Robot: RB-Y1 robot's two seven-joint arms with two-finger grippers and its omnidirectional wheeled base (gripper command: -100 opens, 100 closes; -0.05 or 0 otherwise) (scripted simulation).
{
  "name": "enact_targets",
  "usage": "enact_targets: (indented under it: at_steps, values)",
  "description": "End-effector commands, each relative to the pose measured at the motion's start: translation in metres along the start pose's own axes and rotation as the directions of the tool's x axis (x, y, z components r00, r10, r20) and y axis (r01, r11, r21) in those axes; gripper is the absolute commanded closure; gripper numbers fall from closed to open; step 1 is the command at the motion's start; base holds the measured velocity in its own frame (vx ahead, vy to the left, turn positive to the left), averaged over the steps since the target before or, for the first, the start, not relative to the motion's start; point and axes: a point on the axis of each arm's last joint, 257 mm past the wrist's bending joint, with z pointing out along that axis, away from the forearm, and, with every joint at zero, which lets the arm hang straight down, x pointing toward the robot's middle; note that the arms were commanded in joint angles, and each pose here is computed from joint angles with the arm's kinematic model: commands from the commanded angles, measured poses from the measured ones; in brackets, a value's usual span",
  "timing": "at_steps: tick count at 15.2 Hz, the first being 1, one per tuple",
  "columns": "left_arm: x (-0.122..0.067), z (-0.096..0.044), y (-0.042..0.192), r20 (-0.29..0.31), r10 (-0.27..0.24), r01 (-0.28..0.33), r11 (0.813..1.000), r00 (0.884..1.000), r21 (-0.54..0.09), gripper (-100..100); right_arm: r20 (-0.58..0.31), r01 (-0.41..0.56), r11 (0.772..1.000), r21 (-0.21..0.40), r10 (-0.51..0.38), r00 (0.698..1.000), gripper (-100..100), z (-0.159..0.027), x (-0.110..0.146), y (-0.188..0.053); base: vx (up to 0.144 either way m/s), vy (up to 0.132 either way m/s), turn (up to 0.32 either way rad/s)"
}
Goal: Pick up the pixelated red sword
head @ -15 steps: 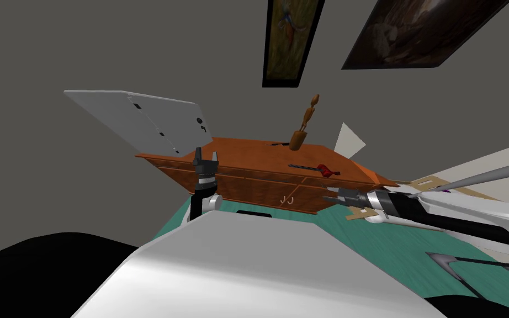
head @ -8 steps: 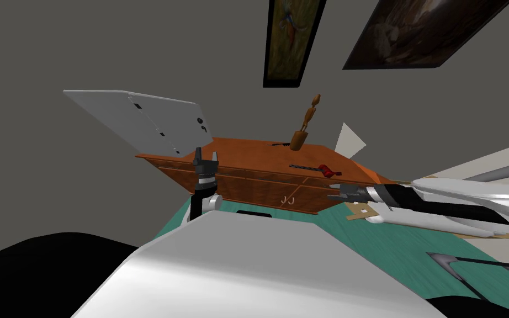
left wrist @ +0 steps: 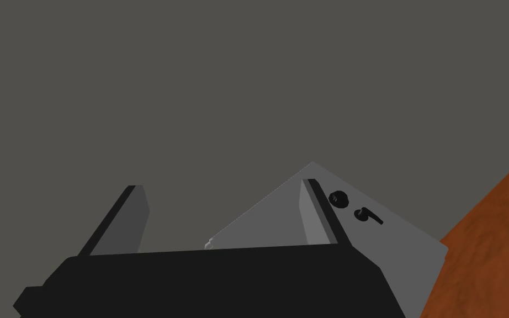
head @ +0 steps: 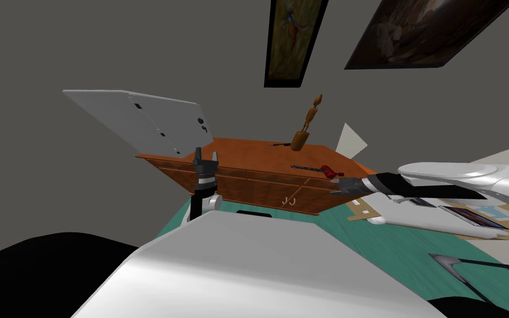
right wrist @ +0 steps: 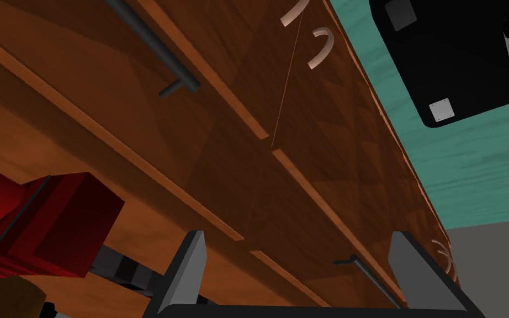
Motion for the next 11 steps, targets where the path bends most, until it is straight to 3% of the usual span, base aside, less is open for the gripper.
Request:
enact_targets:
  at_steps: [1, 6, 11]
  values:
    - [0.000, 0.000, 0.000, 0.000, 0.000, 0.000, 1.000, 1.000, 0.000, 0, -0.059, 0.053, 0.999, 0.011, -0.053, 0.997, -100, -0.004, 0.003, -0.014, 0.025, 0.021, 0.011]
    - [0.000, 0.000, 0.000, 0.000, 0.000, 0.000, 1.000, 1.000, 0.000, 0, -0.119, 0.130, 0.992, 0.001, -0.129, 0.985, -100, -0.005, -0.008, -0.028, 0.023, 0.019, 0.010]
    - [0.000, 0.000, 0.000, 0.000, 0.000, 0.000, 1.000, 1.000, 0.000, 0, -0.227, 0.249, 0.969, -0.006, -0.244, 0.943, -100, -0.007, -0.017, -0.057, 0.031, 0.016, 0.020]
